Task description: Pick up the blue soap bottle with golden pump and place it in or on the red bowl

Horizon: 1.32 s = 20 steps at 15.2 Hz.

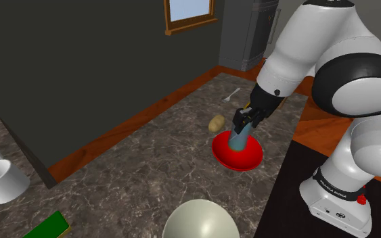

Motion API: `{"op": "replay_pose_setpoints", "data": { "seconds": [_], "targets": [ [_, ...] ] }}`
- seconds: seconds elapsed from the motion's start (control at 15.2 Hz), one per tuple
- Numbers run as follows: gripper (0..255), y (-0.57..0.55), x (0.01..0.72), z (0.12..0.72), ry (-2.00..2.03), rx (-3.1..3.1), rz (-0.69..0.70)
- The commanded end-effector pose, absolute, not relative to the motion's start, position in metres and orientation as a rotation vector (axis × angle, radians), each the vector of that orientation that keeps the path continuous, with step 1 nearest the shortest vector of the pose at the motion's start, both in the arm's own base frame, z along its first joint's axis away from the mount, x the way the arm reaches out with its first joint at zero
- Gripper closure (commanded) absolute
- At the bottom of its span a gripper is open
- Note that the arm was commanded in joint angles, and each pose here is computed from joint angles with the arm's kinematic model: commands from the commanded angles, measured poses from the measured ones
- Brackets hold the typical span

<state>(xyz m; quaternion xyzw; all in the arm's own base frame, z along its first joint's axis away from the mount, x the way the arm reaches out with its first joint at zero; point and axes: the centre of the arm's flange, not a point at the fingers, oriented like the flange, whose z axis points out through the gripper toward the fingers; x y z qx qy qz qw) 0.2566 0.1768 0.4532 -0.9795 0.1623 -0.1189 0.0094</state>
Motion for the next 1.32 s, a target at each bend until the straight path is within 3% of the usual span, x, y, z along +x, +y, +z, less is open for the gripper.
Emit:
{"op": "replay_pose_setpoints", "data": {
  "seconds": [0.0,0.07,0.13,0.46,0.73,1.25],
  "targets": [
    [255,0.177,0.257,0.453,0.507,-3.059,-0.372],
    [255,0.177,0.257,0.453,0.507,-3.059,-0.372],
    [0,0.177,0.257,0.453,0.507,-3.059,-0.372],
    [0,0.177,0.257,0.453,0.507,-3.059,-0.372],
    [0,0.178,0.245,0.502,0.507,-3.059,-0.372],
    [0,0.178,0.245,0.502,0.507,-3.059,-0.372]
  ]
}}
